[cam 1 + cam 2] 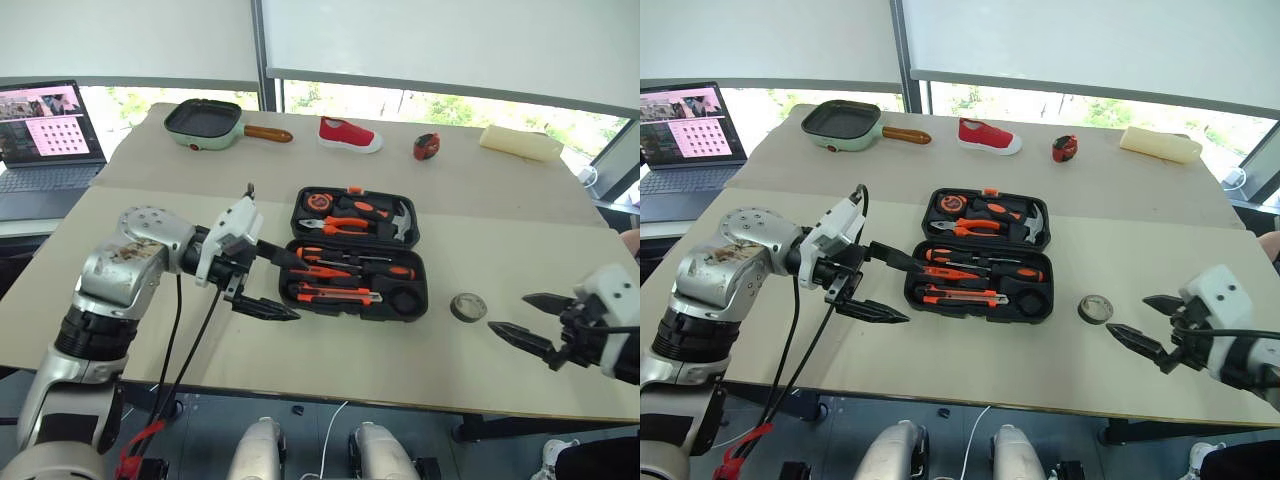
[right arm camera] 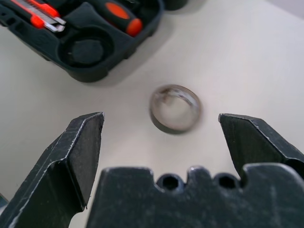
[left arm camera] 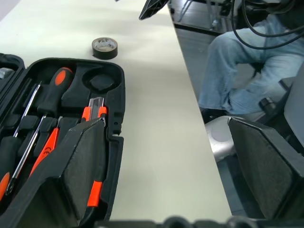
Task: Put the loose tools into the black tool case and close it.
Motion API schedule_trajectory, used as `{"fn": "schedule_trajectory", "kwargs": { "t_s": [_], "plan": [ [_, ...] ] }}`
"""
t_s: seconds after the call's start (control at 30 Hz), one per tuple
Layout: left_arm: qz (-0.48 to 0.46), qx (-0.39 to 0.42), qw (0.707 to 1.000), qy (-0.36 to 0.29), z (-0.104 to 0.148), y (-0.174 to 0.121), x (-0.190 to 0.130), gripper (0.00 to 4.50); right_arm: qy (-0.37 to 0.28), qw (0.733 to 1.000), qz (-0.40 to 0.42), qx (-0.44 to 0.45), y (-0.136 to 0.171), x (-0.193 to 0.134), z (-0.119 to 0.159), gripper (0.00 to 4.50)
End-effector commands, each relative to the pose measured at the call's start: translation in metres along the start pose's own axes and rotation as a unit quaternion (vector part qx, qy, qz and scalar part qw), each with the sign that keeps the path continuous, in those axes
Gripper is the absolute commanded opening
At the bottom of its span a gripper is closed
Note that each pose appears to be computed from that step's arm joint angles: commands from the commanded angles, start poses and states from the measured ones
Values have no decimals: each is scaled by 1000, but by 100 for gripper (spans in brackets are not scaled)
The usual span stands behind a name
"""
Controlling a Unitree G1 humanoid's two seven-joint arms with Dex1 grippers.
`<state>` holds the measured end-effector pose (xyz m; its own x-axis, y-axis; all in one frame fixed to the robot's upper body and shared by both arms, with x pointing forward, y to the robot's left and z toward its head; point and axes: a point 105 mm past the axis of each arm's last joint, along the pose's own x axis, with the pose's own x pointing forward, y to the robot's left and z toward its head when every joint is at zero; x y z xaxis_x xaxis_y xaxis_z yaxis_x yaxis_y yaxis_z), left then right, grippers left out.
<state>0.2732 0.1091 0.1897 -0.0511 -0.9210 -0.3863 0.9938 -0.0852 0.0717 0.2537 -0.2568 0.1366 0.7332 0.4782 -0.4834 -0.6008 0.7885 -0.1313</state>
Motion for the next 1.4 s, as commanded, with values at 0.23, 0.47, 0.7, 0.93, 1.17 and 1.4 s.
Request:
{"fn": "schedule_trajectory", "kwargs": {
  "t_s": [0.23,0.47,0.7,0.93,1.17,1.4],
  "plan": [
    [37,32,999,3,12,-1,-5,448,62,998,-15,16,-11,47,-25,450],
    [44,35,998,10,14,0,-8,450,80,997,-14,13,-6,62,-36,266],
    [48,38,998,20,9,3,-11,450,58,998,-13,3,-3,54,-25,44],
    [38,48,997,37,0,0,-7,450,-60,995,72,-29,26,46,55,3],
    [38,54,997,46,-5,-2,-6,450,-30,980,164,-111,77,65,60,3],
    [43,55,996,46,-5,0,-6,450,-11,980,156,-124,75,84,50,3]
  ]
}}
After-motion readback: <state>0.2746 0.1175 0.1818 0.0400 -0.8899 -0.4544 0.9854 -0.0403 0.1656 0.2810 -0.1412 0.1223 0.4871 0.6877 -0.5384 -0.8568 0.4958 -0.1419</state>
